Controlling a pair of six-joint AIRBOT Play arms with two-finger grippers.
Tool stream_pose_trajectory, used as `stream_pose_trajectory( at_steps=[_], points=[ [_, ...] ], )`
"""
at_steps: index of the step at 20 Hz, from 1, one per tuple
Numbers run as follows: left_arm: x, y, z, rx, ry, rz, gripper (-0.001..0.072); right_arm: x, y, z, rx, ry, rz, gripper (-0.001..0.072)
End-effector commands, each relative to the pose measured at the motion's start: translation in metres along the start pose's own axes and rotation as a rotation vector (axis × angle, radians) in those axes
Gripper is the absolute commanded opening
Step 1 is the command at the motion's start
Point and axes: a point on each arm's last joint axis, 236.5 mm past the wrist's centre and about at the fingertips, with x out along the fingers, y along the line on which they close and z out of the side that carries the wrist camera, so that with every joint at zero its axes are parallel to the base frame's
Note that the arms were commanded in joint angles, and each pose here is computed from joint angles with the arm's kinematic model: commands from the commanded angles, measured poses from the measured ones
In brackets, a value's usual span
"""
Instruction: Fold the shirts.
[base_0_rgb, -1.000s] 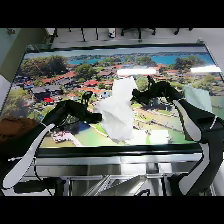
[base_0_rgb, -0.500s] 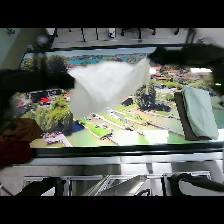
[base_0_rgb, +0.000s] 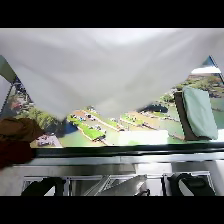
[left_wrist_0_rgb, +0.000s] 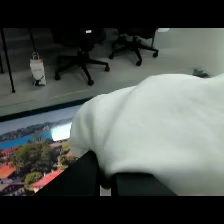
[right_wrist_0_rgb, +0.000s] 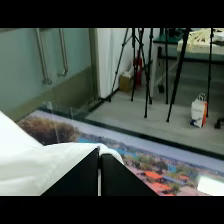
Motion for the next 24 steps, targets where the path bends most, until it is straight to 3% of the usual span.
stream_pose_trajectory(
  at_steps=[1, 5, 9, 13, 14, 15, 16, 20, 24],
  points=[
    [0.053, 0.009, -0.08, -0.073, 0.279, -0.012, 0.0016, 0.013, -0.018, -0.079, 0.08, 0.253, -0.035, 0.0016],
    [0.141, 0.001, -0.262, -0.226, 0.73, -0.106, 0.0016, 0.05, -0.044, -0.256, 0.323, 0.602, -0.047, 0.0016],
    [0.173, -0.007, -0.433, -0.397, 1.017, -0.121, 0.0017, 0.041, -0.044, -0.434, 0.611, 0.807, -0.12, 0.0016],
    [0.191, 0.001, -0.505, -0.45, 1.147, -0.081, 0.0025, 0.017, -0.041, -0.52, 0.728, 0.943, -0.196, 0.0016],
    [0.198, 0.004, -0.504, -0.456, 1.152, -0.082, 0.0246, 0.017, -0.04, -0.525, 0.734, 0.96, -0.196, 0.0016],
    [0.206, 0.004, -0.496, -0.475, 1.148, -0.094, 0.0669, 0.017, -0.041, -0.527, 0.736, 0.964, -0.199, 0.0016],
    [0.211, 0.007, -0.483, -0.505, 1.144, -0.103, 0.0702, 0.019, -0.043, -0.526, 0.734, 0.955, -0.205, 0.0017],
    [0.199, 0.043, -0.409, -0.53, 1.14, -0.14, 0.0701, 0.023, -0.046, -0.52, 0.708, 0.939, -0.195, 0.0016],
    [0.136, 0.062, -0.408, -0.588, 1.248, -0.099, 0.0701, 0.023, -0.046, -0.52, 0.702, 0.939, -0.192, 0.0016]
  ],
)
